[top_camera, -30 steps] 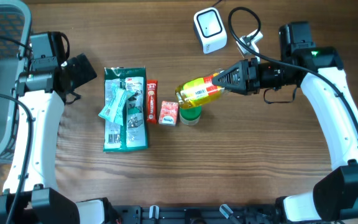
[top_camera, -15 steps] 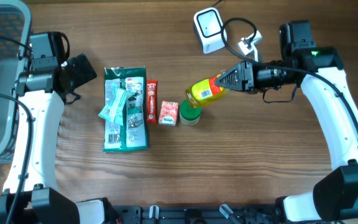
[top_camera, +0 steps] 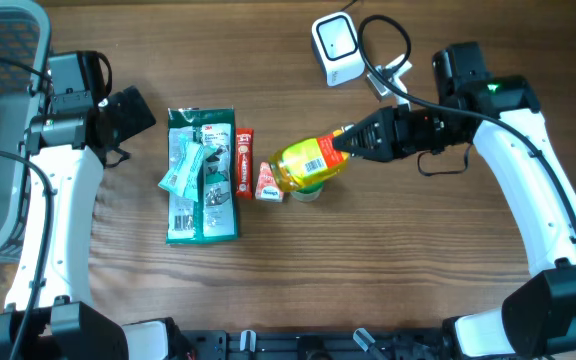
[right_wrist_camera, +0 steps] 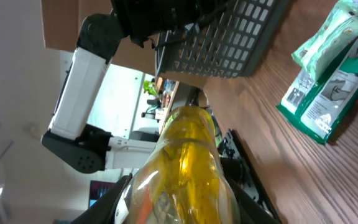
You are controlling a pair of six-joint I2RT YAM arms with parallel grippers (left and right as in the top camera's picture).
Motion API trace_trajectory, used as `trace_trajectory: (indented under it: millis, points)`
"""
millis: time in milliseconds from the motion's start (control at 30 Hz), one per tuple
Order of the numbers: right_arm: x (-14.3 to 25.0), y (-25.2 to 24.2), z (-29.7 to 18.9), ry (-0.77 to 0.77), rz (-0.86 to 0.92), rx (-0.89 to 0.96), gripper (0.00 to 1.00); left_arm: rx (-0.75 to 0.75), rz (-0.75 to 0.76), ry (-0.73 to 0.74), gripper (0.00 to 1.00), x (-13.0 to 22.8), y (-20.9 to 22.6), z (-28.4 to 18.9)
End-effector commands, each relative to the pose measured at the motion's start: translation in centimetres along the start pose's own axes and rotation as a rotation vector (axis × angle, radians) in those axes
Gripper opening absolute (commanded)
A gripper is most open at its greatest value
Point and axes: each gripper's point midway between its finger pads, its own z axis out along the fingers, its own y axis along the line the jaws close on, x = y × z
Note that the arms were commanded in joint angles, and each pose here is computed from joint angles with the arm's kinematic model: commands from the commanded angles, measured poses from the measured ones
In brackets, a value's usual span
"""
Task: Scan the item barcode
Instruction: 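Lift soap bottle with right gripper and hold it under scanner, then carry soap bottle right and set it down at table right edge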
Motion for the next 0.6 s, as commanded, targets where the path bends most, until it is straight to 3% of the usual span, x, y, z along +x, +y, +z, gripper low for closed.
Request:
trace_trajectory:
  millis: [0, 300, 367, 433, 467, 500, 567]
  points:
    - [0.0, 1.3, 0.0, -0.004, -0.092, -0.026, 0.04, -0.001, -0.019, -0.010, 1.00, -0.4, 0.2, -0.2]
    - [-0.6, -0.1, 0.0, -0.002, -0.161, 0.053, 0.04, -0.001, -0.019, -0.010, 1.00, -0.4, 0.2, -0.2]
    - [-1.3, -3.5, -0.6, 0.010, -0.204, 0.254, 0.04, -0.001, -0.019, -0.010, 1.00, -0.4, 0.2, -0.2]
    - [-2.7, -11.5, -5.2, -0.071, -0.005, 0.795, 0.04, -0.001, -0.019, -0.010, 1.00, -0.4, 0.2, -0.2]
    - [-2.9, -13.2, -7.2, -0.127, 0.073, 0.943, 0.04, -0.001, -0.019, -0.010, 1.00, -0.4, 0.2, -0.2]
    - [-3.2, -14.2, -8.9, -0.184, 0.136, 1.049, 0.04, -0.001, -0.019, -0.010, 1.00, -0.4, 0.2, -0.2]
    - [-4.1, -13.6, -9.2, -0.204, 0.103, 1.062, 0.04, -0.001, -0.019, -0.010, 1.00, -0.4, 0.2, -0.2]
